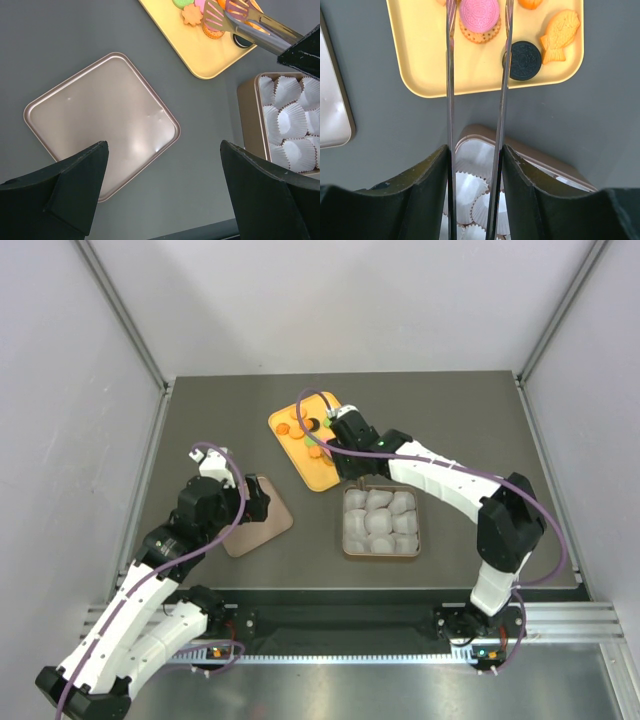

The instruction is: Pack the cookies

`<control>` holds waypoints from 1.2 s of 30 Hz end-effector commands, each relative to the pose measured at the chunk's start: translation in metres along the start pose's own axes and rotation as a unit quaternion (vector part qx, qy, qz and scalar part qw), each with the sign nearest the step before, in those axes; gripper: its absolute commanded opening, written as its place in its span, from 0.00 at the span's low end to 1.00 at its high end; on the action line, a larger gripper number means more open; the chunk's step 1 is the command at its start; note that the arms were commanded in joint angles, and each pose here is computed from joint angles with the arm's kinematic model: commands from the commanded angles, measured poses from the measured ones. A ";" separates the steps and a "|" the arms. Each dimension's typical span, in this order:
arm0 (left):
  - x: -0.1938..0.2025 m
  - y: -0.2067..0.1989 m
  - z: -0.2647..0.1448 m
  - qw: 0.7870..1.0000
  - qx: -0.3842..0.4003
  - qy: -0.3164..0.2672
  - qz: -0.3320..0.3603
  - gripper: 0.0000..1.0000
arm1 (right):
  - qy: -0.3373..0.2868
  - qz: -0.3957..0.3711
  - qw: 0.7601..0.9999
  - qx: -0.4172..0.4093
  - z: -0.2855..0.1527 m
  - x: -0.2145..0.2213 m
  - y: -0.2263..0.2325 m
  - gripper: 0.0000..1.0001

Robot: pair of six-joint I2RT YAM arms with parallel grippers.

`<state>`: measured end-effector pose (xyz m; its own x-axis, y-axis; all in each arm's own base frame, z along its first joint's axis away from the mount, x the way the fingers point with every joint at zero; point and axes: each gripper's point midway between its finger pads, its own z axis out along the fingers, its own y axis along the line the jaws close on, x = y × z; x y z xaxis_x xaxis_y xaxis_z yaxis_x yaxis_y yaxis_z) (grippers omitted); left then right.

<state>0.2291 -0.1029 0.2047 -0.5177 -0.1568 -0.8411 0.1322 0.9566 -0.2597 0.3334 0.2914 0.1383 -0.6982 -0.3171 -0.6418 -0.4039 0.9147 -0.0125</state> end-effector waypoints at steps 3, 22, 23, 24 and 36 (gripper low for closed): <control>-0.003 -0.001 0.002 1.000 0.001 -0.008 -0.002 0.98 | -0.023 0.000 1.000 -0.002 -0.001 -0.010 0.008 0.45; -0.002 0.000 0.003 1.000 -0.001 -0.005 -0.002 0.98 | -0.016 -0.003 1.000 0.000 0.009 -0.005 0.011 0.45; -0.002 0.000 0.003 1.000 -0.002 -0.006 -0.002 0.98 | -0.018 -0.002 1.000 0.000 0.008 -0.006 0.011 0.45; -0.002 0.000 0.003 1.000 -0.001 -0.005 -0.002 0.98 | -0.019 -0.002 1.000 -0.001 0.007 -0.007 0.012 0.45; 0.000 0.000 0.005 1.000 -0.002 0.000 -0.001 0.98 | -0.044 0.003 0.999 0.002 -0.007 -0.022 0.008 0.35</control>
<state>0.2300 -0.1034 0.2020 -0.5265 -0.1522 -0.8364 0.1295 0.9580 -0.2559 0.3337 0.2924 0.1264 -0.7042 -0.3322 -0.6275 -0.4015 0.9152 -0.0339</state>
